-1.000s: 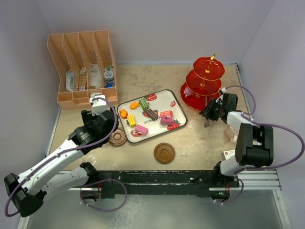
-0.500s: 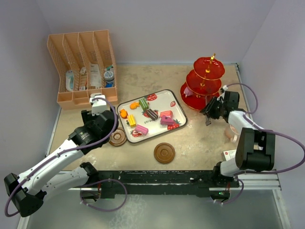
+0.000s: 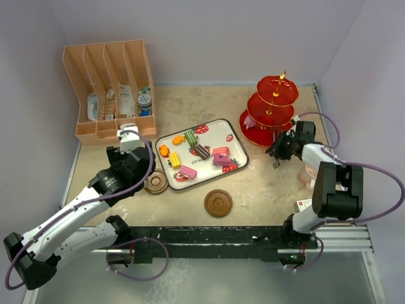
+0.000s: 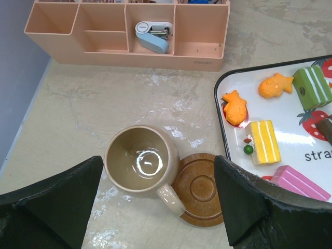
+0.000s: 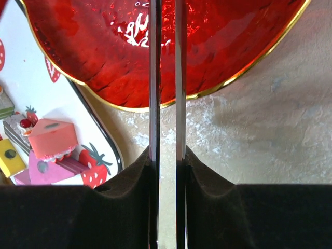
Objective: Serve the afternoon tea
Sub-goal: Place the desert on the desert table.
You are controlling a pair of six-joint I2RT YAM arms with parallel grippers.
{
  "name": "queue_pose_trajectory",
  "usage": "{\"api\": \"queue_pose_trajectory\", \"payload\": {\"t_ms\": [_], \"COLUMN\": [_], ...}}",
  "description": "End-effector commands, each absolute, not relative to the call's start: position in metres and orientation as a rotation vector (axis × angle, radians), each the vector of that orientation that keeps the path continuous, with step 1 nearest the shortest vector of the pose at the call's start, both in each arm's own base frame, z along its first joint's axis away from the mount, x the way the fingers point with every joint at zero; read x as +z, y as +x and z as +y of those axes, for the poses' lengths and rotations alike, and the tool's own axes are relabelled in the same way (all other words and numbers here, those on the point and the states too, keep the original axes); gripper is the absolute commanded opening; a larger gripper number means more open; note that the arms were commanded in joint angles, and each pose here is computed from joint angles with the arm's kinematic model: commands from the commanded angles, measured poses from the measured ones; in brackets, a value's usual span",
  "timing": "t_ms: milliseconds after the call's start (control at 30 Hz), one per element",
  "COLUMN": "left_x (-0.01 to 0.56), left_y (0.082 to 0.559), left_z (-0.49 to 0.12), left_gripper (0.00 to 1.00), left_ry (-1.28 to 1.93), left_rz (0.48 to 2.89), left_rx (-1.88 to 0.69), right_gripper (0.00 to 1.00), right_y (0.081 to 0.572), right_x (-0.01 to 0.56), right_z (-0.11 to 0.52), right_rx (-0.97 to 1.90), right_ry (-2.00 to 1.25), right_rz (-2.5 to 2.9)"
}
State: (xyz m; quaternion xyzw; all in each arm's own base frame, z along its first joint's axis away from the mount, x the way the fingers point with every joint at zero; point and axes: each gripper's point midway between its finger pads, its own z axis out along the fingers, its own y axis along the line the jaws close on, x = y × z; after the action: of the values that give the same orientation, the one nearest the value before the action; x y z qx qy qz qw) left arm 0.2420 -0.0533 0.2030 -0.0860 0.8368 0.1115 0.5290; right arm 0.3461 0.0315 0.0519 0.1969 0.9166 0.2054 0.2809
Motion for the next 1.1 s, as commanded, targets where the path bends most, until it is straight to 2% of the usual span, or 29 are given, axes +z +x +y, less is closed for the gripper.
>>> {"api": "queue_pose_trajectory", "payload": {"t_ms": [0,200,400,700,1067], "left_x": [0.228,0.233,0.227,0.225,0.224], "left_y": [0.242,0.24,0.242,0.243,0.243], "left_z": [-0.052,-0.05,-0.05,-0.05,-0.052], "left_gripper": [0.85,0.85,0.85,0.85,0.85], "left_ry": [-0.251,-0.261,-0.25,-0.252,-0.243], "left_rz": [1.913,1.89,1.917,1.922,1.928], "left_rx": [0.169,0.142,0.191,0.2,0.197], "right_gripper": [0.27,0.27,0.28,0.29,0.3], "right_y": [0.368,0.392,0.392,0.36,0.318], "right_x": [0.063,0.069,0.074,0.081,0.096], "right_z": [0.031,0.031,0.034,0.021,0.04], "right_rx": [0.571,0.601,0.616,0.495,0.585], "right_ry": [0.462,0.439,0.423,0.511,0.425], "right_rz": [2.431,2.401,2.387,2.397,2.393]}}
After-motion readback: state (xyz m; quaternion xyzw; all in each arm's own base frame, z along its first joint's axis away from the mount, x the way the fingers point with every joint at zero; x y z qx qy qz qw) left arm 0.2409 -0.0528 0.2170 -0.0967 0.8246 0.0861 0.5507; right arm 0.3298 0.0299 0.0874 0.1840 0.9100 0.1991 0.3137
